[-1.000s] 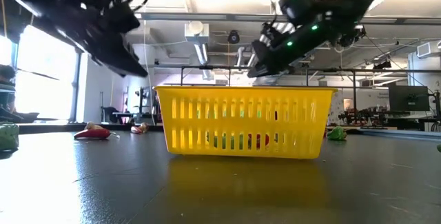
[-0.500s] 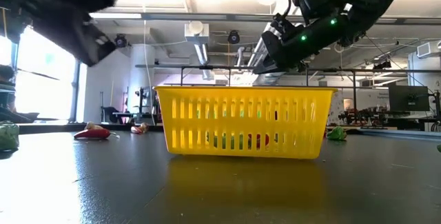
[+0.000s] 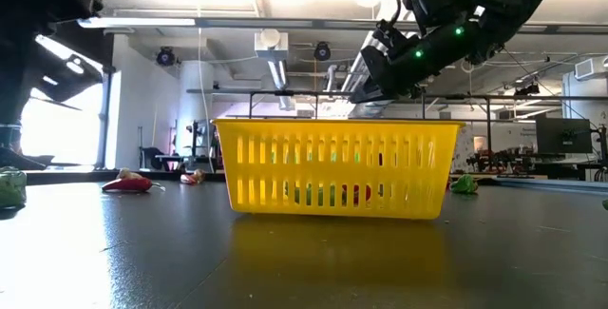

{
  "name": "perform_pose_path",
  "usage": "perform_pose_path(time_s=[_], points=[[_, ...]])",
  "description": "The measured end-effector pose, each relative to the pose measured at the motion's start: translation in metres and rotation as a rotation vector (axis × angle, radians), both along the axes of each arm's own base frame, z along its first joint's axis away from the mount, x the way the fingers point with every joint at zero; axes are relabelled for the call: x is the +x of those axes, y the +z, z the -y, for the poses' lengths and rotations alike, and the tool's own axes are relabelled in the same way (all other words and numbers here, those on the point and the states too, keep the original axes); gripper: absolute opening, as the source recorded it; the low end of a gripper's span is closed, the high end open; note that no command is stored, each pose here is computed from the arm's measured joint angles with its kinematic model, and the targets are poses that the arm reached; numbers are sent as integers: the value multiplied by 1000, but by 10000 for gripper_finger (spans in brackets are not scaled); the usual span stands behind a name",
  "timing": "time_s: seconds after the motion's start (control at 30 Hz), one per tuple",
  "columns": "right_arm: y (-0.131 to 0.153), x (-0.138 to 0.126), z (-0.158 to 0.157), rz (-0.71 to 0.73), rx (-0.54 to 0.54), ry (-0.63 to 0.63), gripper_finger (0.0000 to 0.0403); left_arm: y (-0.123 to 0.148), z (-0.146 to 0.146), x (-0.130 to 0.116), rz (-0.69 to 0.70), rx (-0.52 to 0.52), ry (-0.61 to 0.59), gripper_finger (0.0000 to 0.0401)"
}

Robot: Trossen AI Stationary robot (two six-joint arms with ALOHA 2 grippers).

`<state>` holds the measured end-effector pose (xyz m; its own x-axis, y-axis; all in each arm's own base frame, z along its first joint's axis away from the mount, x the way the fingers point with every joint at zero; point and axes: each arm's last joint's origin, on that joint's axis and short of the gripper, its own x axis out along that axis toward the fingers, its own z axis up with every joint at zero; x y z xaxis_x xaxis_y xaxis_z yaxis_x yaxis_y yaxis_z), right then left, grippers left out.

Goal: Sort produce into baskets
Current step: Put the green chili pepper into the green bin

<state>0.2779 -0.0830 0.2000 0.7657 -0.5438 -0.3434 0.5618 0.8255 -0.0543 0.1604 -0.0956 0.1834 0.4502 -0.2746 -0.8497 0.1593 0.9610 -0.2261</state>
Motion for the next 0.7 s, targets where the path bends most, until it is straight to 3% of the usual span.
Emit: perform_pose_path(time_s=[0.37,0.53,0.7], points=[[-1,-1,3,-14,0,-11,0,-24,8,15,-14,143,-118,175],[-1,-1,3,-15,0,-11,0,-37,10,19,-50,212,-160,186],[-1,-1,3,-19,1,-11,0,-43,12,24,-41,229,-170,169]])
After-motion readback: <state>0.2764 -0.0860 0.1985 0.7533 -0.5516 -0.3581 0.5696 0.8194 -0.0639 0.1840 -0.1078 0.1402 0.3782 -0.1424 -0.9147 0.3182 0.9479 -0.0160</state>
